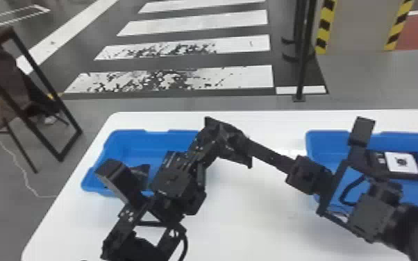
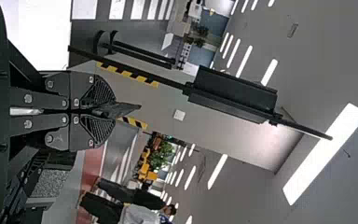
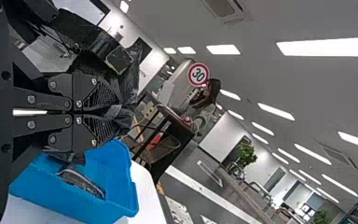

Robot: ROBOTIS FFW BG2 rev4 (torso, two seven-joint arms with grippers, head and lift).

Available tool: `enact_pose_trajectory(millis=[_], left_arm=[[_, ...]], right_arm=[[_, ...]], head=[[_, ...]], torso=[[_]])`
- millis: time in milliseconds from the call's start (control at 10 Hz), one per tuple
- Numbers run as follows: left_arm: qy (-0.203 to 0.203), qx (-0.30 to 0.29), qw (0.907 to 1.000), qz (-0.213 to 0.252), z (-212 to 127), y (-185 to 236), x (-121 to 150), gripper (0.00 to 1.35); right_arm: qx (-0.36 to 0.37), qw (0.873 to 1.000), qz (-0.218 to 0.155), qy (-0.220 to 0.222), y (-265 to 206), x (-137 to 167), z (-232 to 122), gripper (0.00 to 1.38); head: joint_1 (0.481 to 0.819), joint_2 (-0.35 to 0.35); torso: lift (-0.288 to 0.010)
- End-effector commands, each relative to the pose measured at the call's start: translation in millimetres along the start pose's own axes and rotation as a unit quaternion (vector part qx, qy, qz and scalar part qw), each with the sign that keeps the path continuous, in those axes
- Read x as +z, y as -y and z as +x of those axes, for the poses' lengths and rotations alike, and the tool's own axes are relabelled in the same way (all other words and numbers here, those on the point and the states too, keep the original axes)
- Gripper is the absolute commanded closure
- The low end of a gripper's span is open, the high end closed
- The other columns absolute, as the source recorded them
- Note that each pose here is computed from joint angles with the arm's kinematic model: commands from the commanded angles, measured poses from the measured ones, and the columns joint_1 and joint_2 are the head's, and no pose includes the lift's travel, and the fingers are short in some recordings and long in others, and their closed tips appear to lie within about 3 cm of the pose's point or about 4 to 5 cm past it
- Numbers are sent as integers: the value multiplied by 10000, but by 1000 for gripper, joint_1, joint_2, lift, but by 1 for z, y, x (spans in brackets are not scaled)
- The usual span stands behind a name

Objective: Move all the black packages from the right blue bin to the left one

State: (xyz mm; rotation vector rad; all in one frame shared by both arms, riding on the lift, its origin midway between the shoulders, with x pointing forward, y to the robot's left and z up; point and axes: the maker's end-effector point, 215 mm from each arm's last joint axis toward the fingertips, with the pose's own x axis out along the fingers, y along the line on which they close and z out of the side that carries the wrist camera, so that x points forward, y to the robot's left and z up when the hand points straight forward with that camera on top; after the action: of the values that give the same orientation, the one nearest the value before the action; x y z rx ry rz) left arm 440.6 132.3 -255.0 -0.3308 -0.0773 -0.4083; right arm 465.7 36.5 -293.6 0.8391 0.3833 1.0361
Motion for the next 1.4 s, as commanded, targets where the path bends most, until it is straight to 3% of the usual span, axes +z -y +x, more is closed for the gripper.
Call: enact_pose_trajectory(millis=[0,100,200,300,500,600,700,800,900,1100,1200,1300], left_arm=[[74,65,9999,74,3,-5,7,1222],[81,405,9978,526,4,-32,12,1222],[111,873,9888,1205,8,-80,13,1220],[115,1367,9755,1722,11,-132,8,1222],[-60,2188,9321,2884,7,-221,5,1217],[-169,2463,9203,3036,-1,-248,-10,937],[-398,2700,9260,2607,-16,-268,-30,452],[-314,2722,9390,2079,-22,-265,-40,61],[53,2585,9472,1894,-21,-248,-30,90],[554,1914,9685,1495,-19,-186,-3,220],[528,1746,9723,1464,-27,-156,9,223],[630,1617,9758,1328,-36,-133,18,216]], right_arm=[[-24,9999,90,108,6,2,-1,763],[-38,9997,66,248,9,7,-3,306],[-55,9992,55,385,13,13,-7,59],[-66,9991,78,421,15,15,-11,111],[-117,9989,118,437,20,12,-18,160],[-141,9987,131,470,23,13,-21,160],[-152,9986,115,499,24,16,-25,160],[-216,9982,99,546,29,19,-32,160],[-342,9970,-21,696,38,28,-42,159],[-1285,9814,-1156,834,81,68,-85,163],[-1937,9623,-1729,803,100,85,-111,167],[-2754,9307,-2317,657,117,103,-147,167]], head=[[695,206],[695,206],[695,214],[695,236],[695,304],[695,319],[695,350],[695,350],[695,350],[695,330],[695,278],[695,213]], torso=[[-140],[-140],[-140],[-140],[-140],[-140],[-140],[-140],[-140],[-140],[-140],[-140]])
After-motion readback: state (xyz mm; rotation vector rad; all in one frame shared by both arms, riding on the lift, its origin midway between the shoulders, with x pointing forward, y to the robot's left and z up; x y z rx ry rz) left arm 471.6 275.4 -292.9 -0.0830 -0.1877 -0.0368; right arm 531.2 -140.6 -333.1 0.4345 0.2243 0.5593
